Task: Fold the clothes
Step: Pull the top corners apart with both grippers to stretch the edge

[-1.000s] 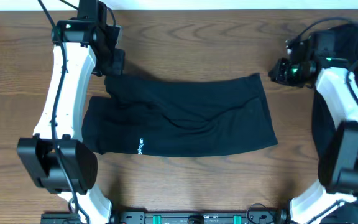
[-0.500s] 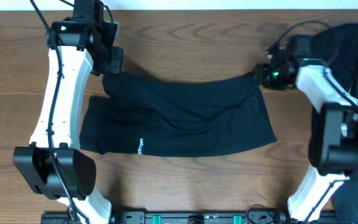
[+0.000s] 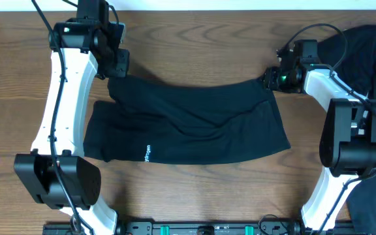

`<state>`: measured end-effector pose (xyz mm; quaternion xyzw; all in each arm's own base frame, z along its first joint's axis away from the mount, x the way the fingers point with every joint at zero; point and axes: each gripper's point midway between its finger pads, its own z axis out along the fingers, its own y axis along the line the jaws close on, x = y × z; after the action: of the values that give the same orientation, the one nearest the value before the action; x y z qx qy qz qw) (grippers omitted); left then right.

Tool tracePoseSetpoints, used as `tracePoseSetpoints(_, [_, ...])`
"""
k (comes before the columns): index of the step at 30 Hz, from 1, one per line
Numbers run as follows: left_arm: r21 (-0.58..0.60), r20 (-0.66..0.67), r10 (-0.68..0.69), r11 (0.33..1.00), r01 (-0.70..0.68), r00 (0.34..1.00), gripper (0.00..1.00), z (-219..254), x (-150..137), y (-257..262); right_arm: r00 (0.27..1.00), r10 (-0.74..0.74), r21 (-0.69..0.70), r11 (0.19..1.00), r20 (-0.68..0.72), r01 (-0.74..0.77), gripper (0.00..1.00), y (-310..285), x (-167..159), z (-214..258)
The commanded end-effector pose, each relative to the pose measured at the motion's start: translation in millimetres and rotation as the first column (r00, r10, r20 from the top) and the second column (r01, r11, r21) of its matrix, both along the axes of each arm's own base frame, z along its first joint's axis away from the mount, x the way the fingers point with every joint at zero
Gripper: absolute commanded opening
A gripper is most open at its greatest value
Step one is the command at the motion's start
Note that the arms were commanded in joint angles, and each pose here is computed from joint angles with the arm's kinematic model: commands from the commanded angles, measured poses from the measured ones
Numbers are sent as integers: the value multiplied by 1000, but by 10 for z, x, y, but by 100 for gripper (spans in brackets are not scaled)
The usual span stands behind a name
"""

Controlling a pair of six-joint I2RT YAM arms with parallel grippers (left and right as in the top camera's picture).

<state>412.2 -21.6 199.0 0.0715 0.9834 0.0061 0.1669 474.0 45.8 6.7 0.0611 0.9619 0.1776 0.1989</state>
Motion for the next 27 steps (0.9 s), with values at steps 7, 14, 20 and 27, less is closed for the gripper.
tracePoseSetpoints(7, [4,18,2,1000,-2,1000,6,75,-14,21,998,15,-35,999,-65,-17,8,96,-75,-347])
tracePoseSetpoints(14, [5,19,2,1000,-2,1000,6,76,-13,22,998,-3,-34,999,-58,1,1,-19,-70,-230])
tracePoseSetpoints(20, [5,19,2,1000,-2,1000,6,76,-12,24,999,-25,-4,1000,24,25,1,-189,-26,283])
tracePoseSetpoints(27, [5,18,2,1000,-2,1000,6,75,-13,24,994,-31,-2,999,103,32,1,-325,-115,875])
